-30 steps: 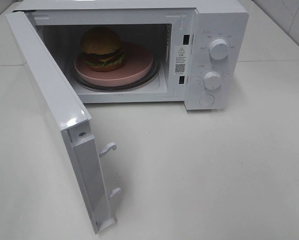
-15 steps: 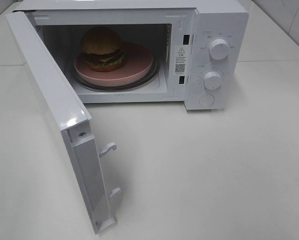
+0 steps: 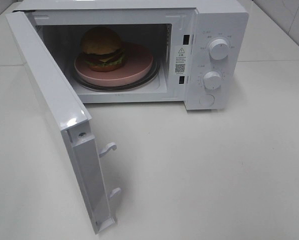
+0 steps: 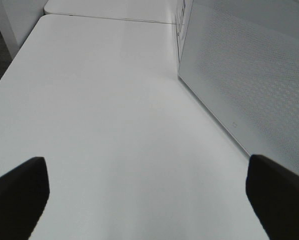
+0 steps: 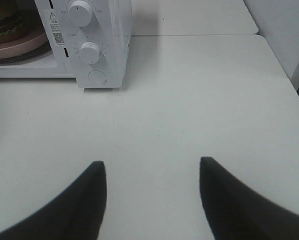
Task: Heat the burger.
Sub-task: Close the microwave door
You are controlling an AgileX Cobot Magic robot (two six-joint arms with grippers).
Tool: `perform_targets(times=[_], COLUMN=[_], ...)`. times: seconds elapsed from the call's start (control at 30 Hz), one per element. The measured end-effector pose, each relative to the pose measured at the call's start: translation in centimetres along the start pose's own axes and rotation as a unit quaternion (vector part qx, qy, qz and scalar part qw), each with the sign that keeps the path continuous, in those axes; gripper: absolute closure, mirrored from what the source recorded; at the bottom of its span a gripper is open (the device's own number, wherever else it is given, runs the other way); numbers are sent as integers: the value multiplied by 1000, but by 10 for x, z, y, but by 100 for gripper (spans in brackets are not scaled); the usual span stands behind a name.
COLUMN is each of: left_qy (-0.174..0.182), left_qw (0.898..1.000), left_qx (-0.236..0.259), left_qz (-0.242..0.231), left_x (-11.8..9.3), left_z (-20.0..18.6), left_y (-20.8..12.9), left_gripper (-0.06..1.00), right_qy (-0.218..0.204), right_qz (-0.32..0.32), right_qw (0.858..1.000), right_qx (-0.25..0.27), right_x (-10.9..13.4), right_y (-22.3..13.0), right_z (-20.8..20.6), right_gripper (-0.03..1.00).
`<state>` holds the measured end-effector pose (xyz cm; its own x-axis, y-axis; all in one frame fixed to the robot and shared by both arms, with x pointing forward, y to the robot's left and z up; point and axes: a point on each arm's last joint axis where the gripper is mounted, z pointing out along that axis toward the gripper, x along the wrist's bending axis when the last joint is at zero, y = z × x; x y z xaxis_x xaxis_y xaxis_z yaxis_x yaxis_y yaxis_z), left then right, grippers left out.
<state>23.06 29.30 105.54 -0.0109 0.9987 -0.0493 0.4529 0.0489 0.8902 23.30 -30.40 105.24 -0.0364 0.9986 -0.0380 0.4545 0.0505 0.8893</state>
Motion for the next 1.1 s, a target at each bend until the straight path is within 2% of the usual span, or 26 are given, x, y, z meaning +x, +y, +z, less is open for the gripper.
perform_targets(times=[0.63, 0.8, 0.93, 1.1], left_qy=[0, -15, -21, -15], left_qw=[1000, 1000, 999, 998], left_qx=[0, -4, -36, -66], left_qz=[0, -10, -20, -11], left_x=[0, -3, -3, -1], left_z=[0, 1, 10, 22], left_y=[0, 5, 26, 40], left_gripper=[-4, -4, -4, -4], right_qy=[0, 0, 0, 0], right_qz=[0, 0, 0, 0], right_qw=[1000, 1000, 1000, 1000], right_qx=[0, 0, 0, 0], right_x=[0, 0, 0, 0], right_y=[0, 0, 0, 0], right_z=[0, 0, 0, 0], right_gripper=[40, 40, 40, 40])
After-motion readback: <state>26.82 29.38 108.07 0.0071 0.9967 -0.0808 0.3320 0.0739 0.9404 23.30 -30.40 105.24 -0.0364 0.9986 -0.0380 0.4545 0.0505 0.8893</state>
